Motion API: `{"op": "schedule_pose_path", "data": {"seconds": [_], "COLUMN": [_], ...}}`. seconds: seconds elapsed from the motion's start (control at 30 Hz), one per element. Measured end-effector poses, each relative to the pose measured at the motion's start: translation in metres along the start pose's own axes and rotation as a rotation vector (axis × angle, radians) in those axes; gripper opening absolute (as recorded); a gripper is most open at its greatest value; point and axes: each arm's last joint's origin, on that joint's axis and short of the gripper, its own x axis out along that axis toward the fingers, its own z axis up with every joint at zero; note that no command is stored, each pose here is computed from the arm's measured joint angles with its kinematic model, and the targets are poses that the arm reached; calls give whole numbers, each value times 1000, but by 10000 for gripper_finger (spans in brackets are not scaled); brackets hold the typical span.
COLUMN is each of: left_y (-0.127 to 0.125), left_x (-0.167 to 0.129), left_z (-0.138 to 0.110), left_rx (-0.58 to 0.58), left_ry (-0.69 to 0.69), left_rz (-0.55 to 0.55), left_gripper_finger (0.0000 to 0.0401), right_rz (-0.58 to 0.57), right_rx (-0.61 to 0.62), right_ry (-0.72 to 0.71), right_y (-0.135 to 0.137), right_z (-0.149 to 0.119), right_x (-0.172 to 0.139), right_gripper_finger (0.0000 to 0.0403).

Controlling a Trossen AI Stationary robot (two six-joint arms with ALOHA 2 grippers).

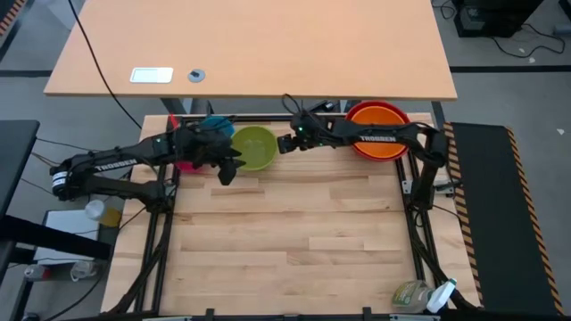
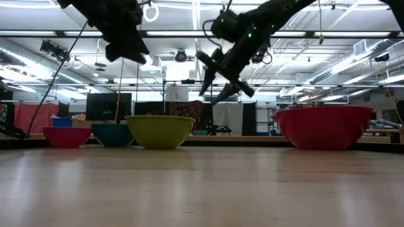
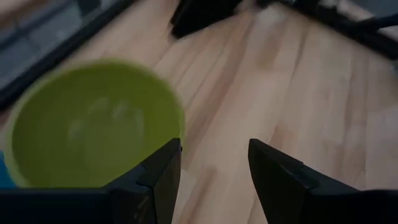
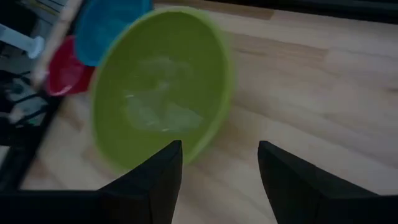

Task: Nest bowls inside each other
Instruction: Stack the green bowl on top of the orange bowl

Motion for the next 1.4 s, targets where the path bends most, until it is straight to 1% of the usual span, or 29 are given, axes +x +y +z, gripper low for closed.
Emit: {"op": "schedule_pose_path", "data": {"seconds": [0.1, 0.17, 0.27, 0.4, 0.57, 0.73, 0.8, 0.97, 1.1, 1.23, 1.4], "left_y": [-5, -7, -6, -2, 3, 6, 7, 7, 7, 7, 6], "left_x": [-3, -5, -14, -25, -35, -33, -33, -34, -31, -32, -31], "left_z": [-6, -13, -24, -37, -42, -41, -42, -41, -41, -41, -42], "left_rx": [54, 76, 38, -25, -71, -105, -119, -146, -163, -201, -202], "left_ry": [-118, -200, -286, -317, -350, -346, -342, -344, -333, -332, -328], "left_rz": [-54, -114, -163, -175, -165, -147, -142, -147, -146, -154, -161], "left_gripper_finger": [190, 190, 190, 190, 190, 190, 190, 190, 190, 190, 190], "right_rz": [7, 27, 32, 20, 5, 51, 35, 85, 73, 35, -49], "right_rx": [-5, -7, -17, -45, -76, -80, -67, -44, -35, 10, 64], "right_ry": [25, 25, -10, -30, -14, -32, -13, -49, -40, -43, 4], "right_y": [-8, -9, -8, -7, -10, -10, -13, -11, -15, -17, -25], "right_z": [5, 7, 9, 9, 6, 3, -1, -1, -5, -5, -7], "right_x": [10, 13, 13, 13, 22, 44, 54, 67, 77, 76, 71], "right_gripper_finger": [225, 233, 248, 270, 294, 297, 291, 269, 243, 203, 134]}}
